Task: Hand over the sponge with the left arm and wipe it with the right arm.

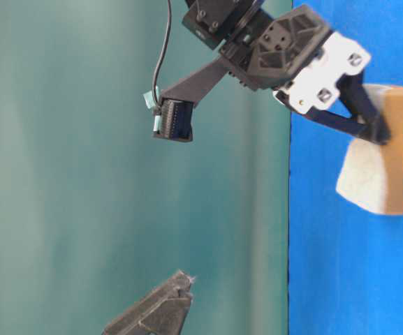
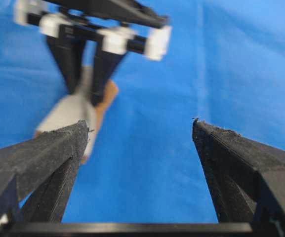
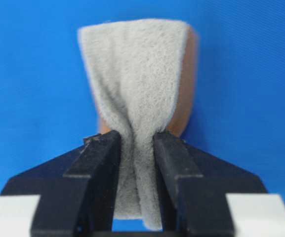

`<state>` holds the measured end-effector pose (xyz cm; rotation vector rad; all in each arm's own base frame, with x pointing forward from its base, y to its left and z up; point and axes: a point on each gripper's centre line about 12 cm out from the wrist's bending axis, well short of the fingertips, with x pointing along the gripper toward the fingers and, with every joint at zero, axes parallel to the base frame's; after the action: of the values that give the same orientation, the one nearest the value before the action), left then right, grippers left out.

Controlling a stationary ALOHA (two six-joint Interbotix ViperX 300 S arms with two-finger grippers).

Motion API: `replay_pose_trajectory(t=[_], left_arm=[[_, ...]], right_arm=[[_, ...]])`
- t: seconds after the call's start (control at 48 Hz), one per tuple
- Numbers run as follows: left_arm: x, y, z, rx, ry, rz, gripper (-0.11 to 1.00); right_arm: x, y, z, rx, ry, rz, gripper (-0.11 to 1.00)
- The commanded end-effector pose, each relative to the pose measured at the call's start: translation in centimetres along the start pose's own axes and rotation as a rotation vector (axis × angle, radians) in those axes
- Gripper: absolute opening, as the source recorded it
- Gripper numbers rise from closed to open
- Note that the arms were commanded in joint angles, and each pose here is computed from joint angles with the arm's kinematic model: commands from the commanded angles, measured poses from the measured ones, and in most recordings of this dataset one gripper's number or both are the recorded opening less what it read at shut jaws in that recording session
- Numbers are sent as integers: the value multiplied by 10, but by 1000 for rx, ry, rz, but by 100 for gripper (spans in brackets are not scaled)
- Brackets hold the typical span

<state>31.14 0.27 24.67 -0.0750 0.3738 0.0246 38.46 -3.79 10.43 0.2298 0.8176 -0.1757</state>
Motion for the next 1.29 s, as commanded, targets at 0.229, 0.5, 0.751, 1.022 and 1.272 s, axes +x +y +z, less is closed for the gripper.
replay_pose_trajectory(t=[0.229,0.5,0.751,1.022,1.272], left_arm=[[-1,-1,8,2,-26,-3,82],[-1,-4,8,6,-27,-13,82],[-1,-10,7,10,-24,-29,82],[-1,-10,7,10,-26,-29,82],[-1,-10,7,12,-21,-29,82]], right_arm=[[-3,88,-3,-46,-7,156,27],[-2,81,-2,-34,-1,142,27],[0,44,4,-21,11,74,27],[-5,-9,10,31,-7,-16,27],[-6,-5,9,20,-7,-10,27]])
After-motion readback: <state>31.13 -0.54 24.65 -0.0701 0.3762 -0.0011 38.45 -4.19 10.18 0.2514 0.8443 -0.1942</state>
